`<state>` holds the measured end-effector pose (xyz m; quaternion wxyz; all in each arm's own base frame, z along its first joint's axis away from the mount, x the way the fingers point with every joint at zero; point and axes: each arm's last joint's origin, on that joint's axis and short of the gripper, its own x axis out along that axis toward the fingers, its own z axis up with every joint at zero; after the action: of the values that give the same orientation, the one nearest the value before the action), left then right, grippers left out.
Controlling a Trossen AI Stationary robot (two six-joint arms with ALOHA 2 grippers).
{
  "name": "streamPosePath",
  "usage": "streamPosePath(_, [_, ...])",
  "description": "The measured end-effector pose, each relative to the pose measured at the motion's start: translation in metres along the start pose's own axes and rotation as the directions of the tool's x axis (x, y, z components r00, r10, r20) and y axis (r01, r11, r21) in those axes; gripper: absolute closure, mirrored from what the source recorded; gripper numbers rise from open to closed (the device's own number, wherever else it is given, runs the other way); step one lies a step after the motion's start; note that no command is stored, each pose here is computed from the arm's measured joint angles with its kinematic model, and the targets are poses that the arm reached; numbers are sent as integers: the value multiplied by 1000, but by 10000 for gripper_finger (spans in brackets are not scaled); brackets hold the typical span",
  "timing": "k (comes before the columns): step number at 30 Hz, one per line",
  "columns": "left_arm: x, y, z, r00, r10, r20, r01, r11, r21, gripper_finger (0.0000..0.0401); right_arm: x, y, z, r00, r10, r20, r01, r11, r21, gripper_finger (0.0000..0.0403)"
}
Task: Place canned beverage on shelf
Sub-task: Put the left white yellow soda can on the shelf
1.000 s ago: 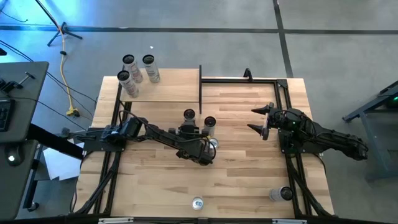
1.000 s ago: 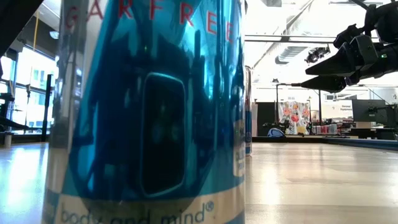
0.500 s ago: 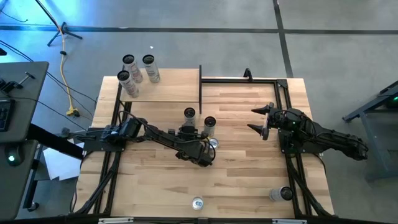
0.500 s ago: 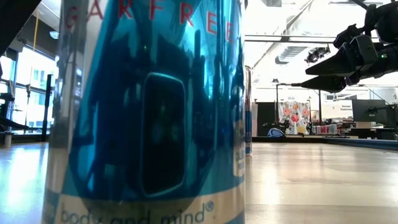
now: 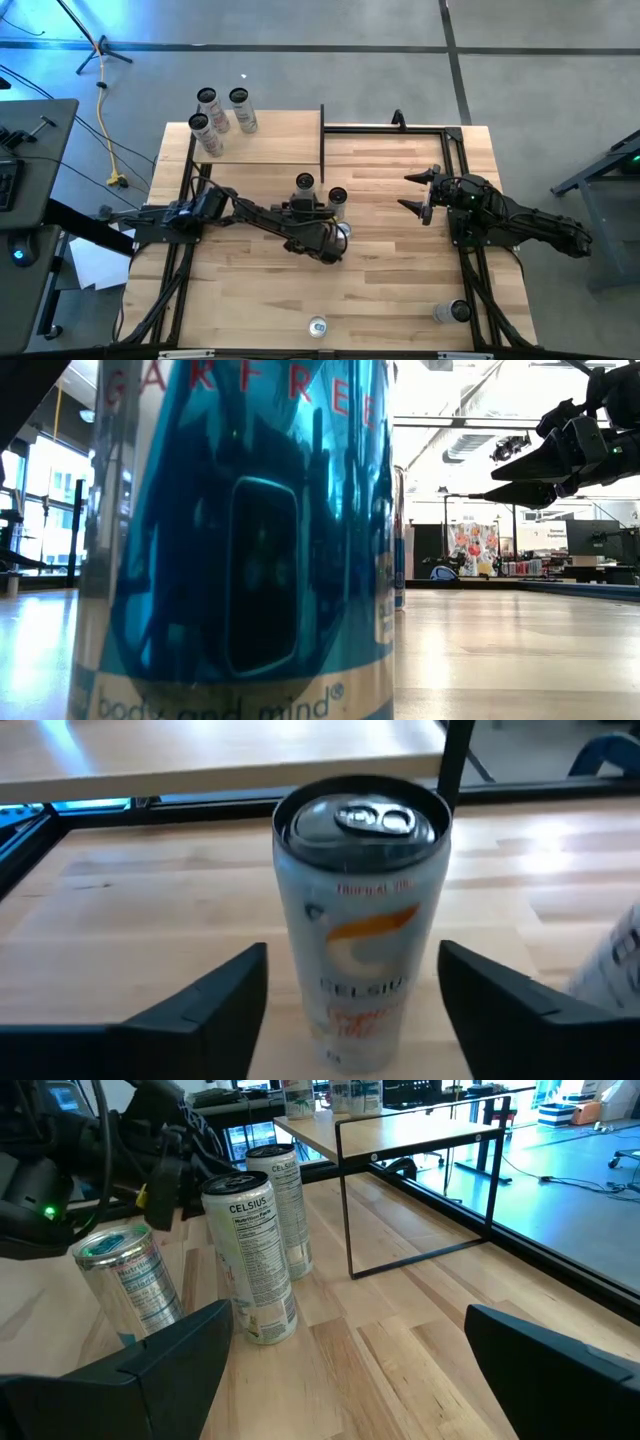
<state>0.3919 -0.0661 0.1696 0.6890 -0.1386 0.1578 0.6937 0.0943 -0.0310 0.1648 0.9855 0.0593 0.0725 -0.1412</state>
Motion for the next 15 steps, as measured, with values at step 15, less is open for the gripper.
streamPosePath(15, [33,-9,14,999,39,27,-37,998,-57,96,0,0,0,1000,0,0,0,1000,0,16])
